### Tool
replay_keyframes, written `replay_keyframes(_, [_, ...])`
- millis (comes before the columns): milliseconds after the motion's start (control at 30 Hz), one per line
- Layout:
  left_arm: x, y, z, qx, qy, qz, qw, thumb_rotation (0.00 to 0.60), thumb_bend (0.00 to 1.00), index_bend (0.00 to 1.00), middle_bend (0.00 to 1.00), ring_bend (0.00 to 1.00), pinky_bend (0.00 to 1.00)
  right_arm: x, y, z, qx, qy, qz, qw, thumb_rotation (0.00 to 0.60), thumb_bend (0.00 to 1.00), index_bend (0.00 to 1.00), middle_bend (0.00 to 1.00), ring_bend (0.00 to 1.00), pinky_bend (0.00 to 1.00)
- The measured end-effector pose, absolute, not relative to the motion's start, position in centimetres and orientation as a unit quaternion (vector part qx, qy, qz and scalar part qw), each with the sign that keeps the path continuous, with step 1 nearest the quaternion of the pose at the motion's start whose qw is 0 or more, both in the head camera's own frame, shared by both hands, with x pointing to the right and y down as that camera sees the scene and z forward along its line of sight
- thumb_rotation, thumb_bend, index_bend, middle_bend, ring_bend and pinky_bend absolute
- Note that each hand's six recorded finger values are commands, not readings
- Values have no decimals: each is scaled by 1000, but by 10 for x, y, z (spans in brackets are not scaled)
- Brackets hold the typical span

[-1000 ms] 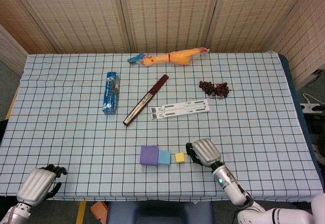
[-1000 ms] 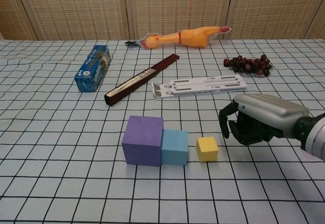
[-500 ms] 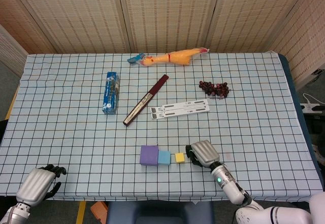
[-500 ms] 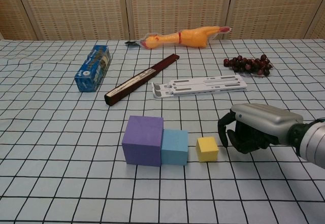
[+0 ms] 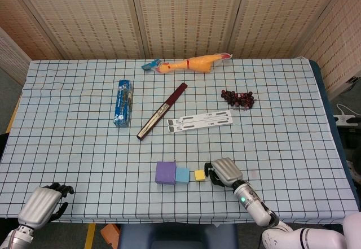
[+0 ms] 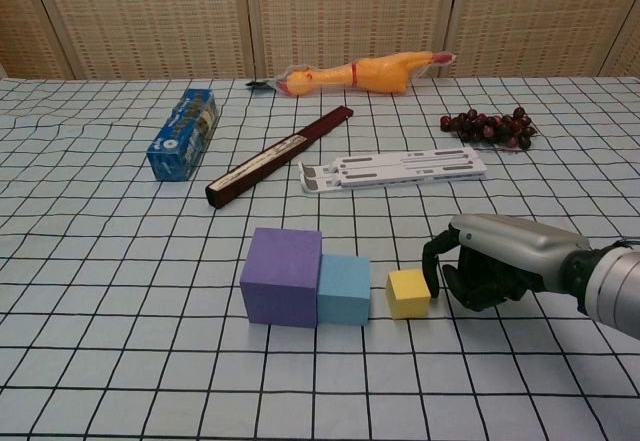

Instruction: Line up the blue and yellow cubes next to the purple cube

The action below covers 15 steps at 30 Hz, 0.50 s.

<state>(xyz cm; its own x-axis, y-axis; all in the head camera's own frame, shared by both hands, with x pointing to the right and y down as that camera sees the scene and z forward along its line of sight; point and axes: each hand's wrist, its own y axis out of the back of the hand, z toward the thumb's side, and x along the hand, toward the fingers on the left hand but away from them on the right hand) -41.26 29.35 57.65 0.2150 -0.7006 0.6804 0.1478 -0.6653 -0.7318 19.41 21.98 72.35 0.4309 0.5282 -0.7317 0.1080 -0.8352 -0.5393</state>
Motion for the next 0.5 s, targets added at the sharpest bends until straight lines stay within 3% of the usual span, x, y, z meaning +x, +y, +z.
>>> replay_keyframes(500, [-413,293,576,-693,199,-592,360,600,440,413,469,380,606,186,224,729,-835,-200,477,187,600,711,530,1000,929,1000])
